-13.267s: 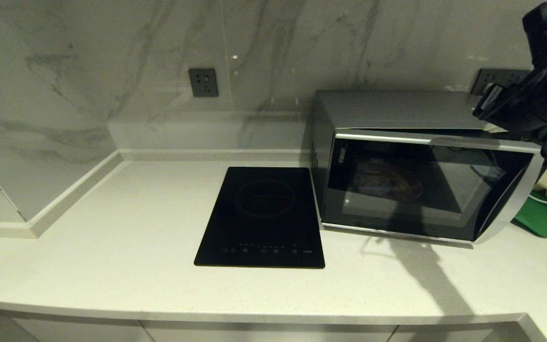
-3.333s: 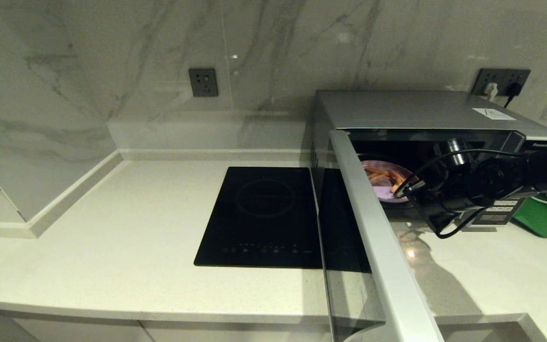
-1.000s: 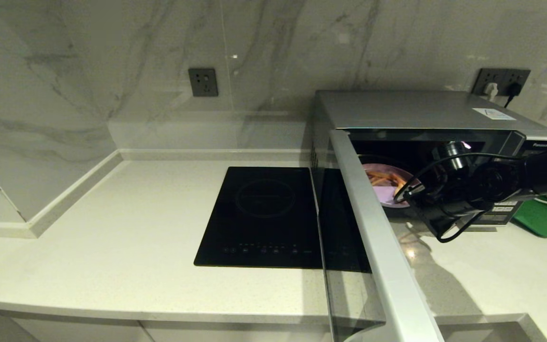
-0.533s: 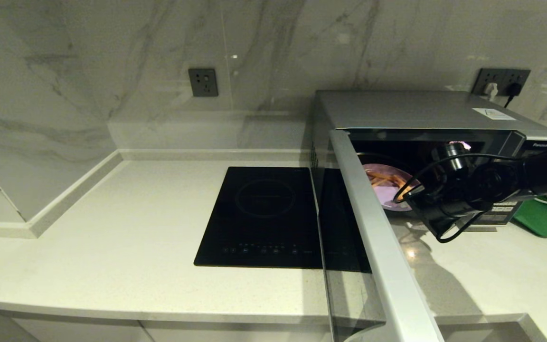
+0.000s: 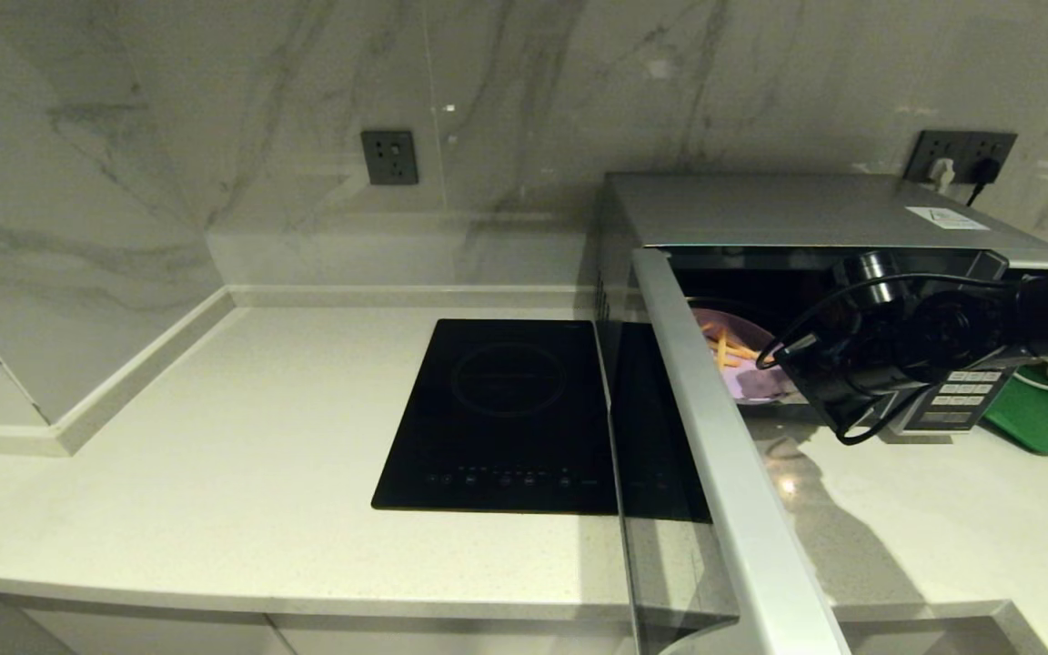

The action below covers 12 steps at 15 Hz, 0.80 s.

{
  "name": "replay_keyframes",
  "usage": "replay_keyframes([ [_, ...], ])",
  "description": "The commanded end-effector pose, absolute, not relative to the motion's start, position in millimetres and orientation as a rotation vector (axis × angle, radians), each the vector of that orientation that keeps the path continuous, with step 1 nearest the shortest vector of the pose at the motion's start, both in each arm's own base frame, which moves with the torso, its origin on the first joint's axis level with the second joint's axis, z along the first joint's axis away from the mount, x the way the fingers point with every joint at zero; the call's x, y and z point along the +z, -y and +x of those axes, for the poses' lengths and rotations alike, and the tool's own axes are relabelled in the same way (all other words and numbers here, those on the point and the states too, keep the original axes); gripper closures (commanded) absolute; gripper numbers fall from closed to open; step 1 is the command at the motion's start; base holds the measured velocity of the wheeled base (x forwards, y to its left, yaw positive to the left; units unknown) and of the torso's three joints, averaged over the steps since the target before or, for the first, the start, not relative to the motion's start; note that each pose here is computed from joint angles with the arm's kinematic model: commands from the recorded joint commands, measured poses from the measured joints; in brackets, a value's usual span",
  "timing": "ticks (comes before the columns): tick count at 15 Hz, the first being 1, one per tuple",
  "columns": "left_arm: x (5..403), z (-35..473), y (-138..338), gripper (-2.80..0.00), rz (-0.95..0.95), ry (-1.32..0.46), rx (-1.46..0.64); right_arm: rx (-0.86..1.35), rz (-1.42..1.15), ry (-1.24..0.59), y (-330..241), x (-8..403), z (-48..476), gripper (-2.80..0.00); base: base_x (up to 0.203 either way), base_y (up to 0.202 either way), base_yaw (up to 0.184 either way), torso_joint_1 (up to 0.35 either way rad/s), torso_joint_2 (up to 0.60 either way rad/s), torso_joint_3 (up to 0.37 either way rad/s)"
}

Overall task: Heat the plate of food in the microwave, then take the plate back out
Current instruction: Take the plate out of the microwave

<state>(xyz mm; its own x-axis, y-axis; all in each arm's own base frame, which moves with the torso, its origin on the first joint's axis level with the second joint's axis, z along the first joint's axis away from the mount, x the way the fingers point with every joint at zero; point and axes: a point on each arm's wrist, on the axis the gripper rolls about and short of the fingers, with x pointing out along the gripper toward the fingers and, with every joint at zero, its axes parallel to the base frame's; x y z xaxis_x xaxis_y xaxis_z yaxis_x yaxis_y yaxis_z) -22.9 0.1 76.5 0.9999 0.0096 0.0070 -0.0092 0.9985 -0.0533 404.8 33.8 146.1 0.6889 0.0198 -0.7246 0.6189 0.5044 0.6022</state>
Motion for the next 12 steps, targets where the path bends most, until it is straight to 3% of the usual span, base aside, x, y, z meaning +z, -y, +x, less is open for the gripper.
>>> replay_keyframes([
  [1, 77, -23, 0, 0.00, -0.054, 0.008, 0.011, -0.402, 0.998, -0.736, -34, 148, 406, 0.00, 0.000, 0.000, 0.000, 0.000, 0.00, 0.000],
  [12, 77, -23, 0, 0.00, -0.054, 0.008, 0.011, -0.437, 1.001, -0.758, -24, 161, 387, 0.00, 0.000, 0.000, 0.000, 0.000, 0.00, 0.000],
])
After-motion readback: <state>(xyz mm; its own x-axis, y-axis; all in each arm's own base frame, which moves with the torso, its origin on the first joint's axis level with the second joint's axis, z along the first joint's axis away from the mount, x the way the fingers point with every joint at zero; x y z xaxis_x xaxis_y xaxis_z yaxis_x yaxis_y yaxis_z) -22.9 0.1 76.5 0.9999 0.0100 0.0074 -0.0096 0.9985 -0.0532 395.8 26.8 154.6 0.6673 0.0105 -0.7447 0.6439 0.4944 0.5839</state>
